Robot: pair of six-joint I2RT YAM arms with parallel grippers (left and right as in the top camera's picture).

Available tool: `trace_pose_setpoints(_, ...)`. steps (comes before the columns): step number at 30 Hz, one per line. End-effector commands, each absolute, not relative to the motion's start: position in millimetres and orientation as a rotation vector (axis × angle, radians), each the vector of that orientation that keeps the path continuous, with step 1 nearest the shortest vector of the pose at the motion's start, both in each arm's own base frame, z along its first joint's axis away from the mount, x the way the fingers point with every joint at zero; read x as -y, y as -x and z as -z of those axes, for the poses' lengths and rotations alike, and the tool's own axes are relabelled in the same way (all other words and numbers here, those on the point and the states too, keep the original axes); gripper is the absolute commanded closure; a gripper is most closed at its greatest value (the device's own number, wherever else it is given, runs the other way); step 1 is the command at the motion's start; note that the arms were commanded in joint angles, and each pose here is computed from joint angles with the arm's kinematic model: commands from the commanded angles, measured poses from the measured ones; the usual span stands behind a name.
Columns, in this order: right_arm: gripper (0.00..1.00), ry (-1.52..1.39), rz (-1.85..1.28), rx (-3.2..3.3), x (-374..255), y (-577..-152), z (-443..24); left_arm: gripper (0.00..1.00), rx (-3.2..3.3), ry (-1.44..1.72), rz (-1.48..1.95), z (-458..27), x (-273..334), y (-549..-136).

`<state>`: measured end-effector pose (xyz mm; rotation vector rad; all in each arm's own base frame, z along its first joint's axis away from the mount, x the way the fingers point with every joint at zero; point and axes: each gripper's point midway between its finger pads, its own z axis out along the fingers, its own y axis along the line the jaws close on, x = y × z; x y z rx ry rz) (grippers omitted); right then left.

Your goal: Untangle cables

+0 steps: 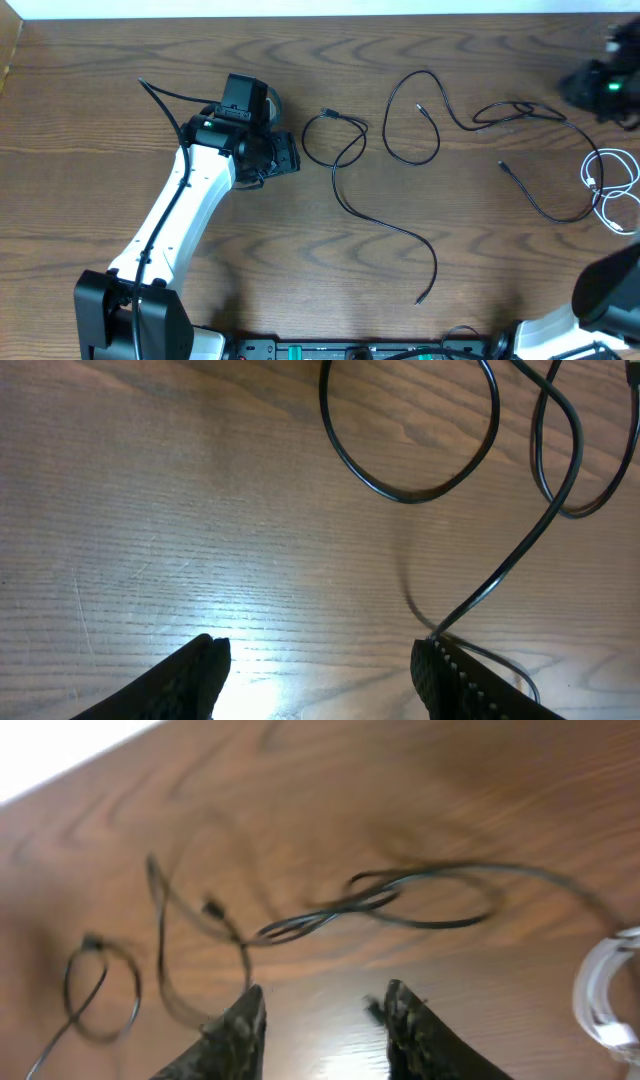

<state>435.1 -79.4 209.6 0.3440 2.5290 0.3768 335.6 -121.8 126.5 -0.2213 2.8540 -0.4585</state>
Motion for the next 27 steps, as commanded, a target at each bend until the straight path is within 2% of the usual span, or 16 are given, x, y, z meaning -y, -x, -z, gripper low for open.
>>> trace_pose_setpoints(1, 0.6, -0.216, -0.414, -2.577, 49, -443, -199, 0.36, -2.852, 0.214, 0.436, -127, 119, -337)
trace_pose_setpoints(11, 0.56, -0.308, -0.196, -2.744, 1, -458, -135, 0.36, -2.852, 0.214, 0.436, -127, 119, -337)
trace_pose_setpoints(16, 0.55, -0.55, -0.059, -2.745, 0, -464, -108, 0.36, -2.852, 0.214, 0.437, -127, 119, -337)
trace_pose_setpoints(23, 0.53, -0.598, -0.072, -2.653, -14, -495, -92, 0.36, -2.852, 0.214, 0.437, -127, 119, -337)
trace_pose_setpoints(27, 0.54, -0.716, -0.002, -2.616, -5, -497, -83, 0.36, -2.852, 0.214, 0.437, -127, 119, -337)
